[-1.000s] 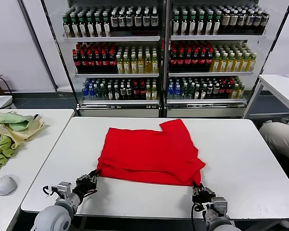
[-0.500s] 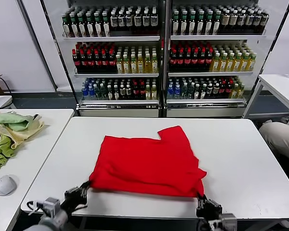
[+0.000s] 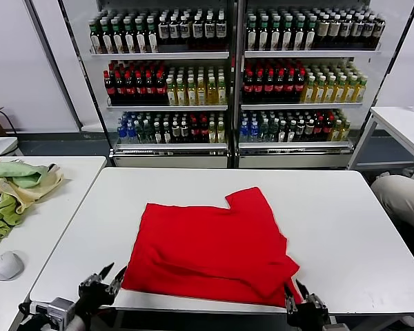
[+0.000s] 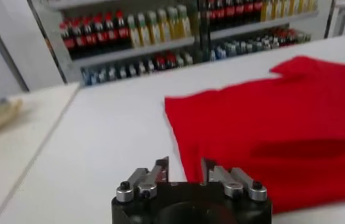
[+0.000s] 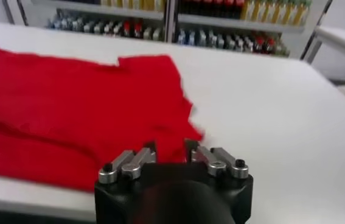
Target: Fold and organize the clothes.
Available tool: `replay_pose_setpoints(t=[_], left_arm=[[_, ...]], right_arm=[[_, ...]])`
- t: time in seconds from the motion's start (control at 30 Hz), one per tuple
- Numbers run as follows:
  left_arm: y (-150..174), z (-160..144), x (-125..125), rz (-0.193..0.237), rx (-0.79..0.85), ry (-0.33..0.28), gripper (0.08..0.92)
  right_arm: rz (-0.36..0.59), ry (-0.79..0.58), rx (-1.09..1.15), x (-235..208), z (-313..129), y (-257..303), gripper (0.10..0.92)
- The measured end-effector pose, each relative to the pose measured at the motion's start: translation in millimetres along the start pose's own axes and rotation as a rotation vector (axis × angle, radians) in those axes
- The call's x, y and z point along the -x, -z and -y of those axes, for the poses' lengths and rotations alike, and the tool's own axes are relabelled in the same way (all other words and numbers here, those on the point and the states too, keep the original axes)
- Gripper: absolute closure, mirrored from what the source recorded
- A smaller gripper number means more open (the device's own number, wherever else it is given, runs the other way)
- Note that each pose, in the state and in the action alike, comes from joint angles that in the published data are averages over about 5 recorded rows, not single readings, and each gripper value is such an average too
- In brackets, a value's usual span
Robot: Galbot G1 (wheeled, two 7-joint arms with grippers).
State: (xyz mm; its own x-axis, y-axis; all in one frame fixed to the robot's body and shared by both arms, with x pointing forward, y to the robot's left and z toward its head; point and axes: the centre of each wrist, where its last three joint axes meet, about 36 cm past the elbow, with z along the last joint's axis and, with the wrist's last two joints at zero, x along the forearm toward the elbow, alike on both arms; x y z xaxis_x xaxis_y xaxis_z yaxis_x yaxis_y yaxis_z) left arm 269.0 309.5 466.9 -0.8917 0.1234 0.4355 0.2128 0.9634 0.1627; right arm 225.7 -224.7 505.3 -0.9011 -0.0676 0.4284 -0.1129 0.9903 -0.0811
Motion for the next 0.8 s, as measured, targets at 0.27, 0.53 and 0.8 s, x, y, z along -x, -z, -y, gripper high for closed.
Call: replay_pose_setpoints(t=[0.27,0.53,0.8], left_arm=[[12,-22,40,0.063,-0.007,-0.009,0.239],[18,-53,107,0.070,-0.060,-0.041,0.177],[26,-78,180,0.057,-0.089,-0.083,0.177]], right_arm=[[0.077,0.013,0.039,71,10,20,0.228],[0.105,0.017,0.072,178,7,48,0.200],[0.081,-0.005,0.094,284,1,87,0.200]])
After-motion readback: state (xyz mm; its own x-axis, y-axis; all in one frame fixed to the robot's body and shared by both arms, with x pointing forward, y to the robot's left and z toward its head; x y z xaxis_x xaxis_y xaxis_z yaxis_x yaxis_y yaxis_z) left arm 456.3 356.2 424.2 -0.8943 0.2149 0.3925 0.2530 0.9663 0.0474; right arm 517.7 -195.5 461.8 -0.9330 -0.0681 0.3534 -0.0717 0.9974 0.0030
